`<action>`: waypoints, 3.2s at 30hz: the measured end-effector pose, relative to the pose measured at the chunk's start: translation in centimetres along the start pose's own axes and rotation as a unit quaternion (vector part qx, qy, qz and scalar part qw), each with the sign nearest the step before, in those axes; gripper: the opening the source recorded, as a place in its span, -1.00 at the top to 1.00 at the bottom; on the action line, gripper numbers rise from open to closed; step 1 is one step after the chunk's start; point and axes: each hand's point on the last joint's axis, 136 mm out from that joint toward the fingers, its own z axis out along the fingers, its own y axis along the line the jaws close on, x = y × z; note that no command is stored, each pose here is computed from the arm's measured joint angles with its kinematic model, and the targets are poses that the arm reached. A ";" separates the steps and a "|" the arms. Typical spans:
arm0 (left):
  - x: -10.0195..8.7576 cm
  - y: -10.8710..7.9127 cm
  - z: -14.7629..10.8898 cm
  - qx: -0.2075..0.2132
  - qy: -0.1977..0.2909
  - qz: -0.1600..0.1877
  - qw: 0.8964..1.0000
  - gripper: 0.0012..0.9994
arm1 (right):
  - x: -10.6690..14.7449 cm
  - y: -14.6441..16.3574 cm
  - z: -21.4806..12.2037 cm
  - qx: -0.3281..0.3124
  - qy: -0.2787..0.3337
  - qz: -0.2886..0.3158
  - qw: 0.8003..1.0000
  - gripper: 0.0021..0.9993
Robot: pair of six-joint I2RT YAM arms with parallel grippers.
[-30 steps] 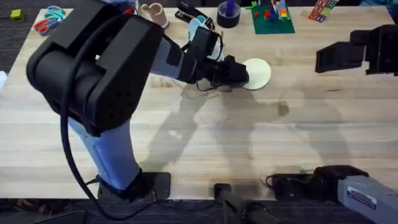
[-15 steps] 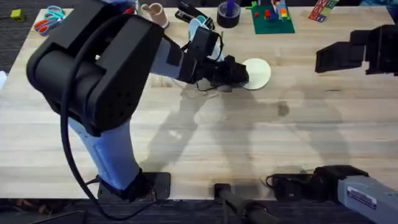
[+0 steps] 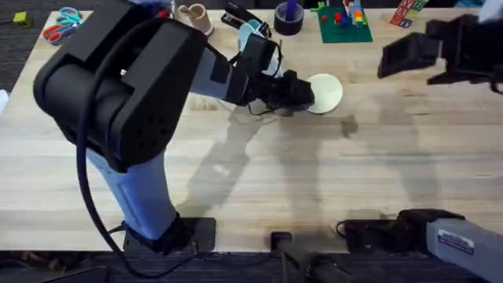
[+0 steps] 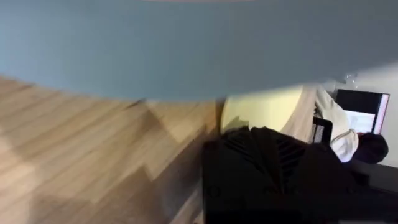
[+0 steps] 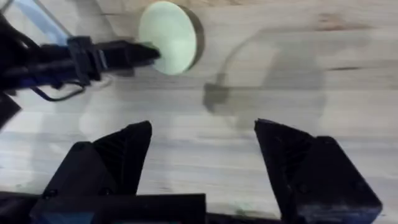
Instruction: Pick up the plates from the table one by one and place each into a slot on the dish rack.
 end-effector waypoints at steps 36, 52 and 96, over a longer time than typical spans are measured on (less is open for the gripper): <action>0.0 0.0 0.0 0.000 0.000 0.000 1.000 0.92 | -3.2 0.6 17.8 -0.218 0.137 0.018 0.966 -0.99; 0.0 0.0 0.0 0.000 0.000 0.000 1.000 0.92 | -2.1 4.1 20.7 -0.251 0.161 -0.019 0.954 -0.99; 0.1 -1.7 -2.9 -0.040 -0.015 0.013 0.999 0.92 | -2.4 4.4 17.3 -0.232 0.182 -0.019 0.955 0.94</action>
